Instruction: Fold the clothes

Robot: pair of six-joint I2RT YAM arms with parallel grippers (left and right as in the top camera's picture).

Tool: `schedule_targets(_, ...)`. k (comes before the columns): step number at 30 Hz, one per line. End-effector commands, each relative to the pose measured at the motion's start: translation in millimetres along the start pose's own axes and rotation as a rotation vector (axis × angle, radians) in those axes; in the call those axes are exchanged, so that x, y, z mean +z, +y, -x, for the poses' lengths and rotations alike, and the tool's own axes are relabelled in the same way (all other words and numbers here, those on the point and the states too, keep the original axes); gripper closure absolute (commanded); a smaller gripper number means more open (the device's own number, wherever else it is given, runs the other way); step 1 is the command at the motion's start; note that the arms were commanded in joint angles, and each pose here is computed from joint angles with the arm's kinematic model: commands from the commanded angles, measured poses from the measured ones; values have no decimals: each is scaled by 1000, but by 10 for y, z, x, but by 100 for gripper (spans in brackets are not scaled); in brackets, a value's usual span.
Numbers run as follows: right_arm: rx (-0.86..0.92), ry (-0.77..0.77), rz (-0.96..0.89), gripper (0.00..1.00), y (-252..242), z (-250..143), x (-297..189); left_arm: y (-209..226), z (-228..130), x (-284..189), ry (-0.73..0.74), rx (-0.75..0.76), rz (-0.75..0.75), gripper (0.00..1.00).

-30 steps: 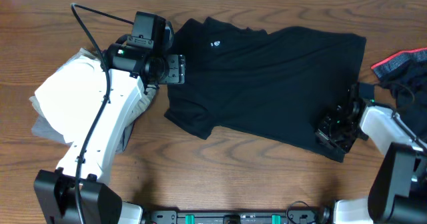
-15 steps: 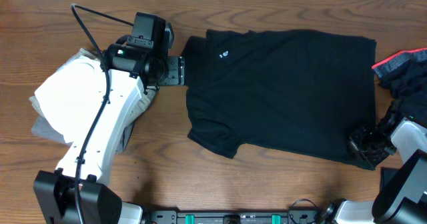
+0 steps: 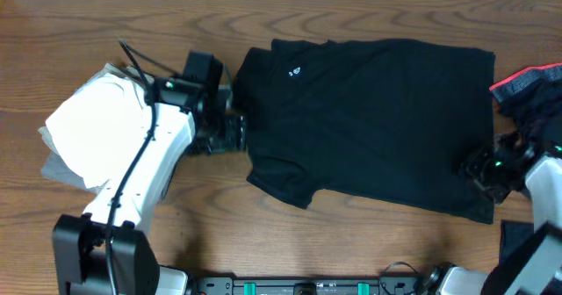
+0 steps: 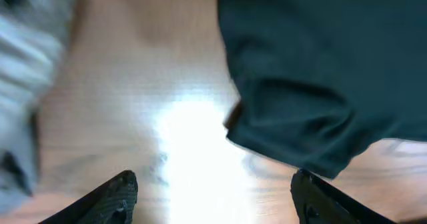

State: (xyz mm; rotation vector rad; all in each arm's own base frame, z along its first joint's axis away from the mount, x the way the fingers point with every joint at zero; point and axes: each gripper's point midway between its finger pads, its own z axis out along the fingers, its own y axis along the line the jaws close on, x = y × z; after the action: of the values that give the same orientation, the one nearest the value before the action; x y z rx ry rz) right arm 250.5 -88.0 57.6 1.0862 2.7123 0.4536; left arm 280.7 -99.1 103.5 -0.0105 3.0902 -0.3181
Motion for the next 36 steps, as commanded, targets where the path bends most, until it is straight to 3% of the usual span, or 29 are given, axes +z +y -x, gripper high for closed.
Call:
schedule_targets(1, -32, -65, 58, 54, 128, 72, -227, -116, -269, 203, 90, -47, -109, 24)
schedule_targets(7, -38, -80, 61, 55, 150, 26, -320, -194, -405, 605, 90, -23, -199, 26)
schedule_targets(12, -37, -79, 60, 55, 148, 24, -318, -233, -408, 793, 67, 31, -205, 44)
schedule_targets(22, -35, -74, 59, 55, 146, 13, -317, -179, -431, 1166, 143, 18, -168, 57)
schedule_targets(28, -35, -72, 59, 56, 145, 7, -318, -214, -380, 1104, 145, 15, -178, 82)
schedule_targets(30, -34, -71, 58, 56, 143, 5, -317, -220, -385, 1069, 155, 12, -176, 94)
schedule_targets(36, -35, -59, 6, 56, 49, -32, -311, -244, -498, 766, 208, -6, -160, 94)
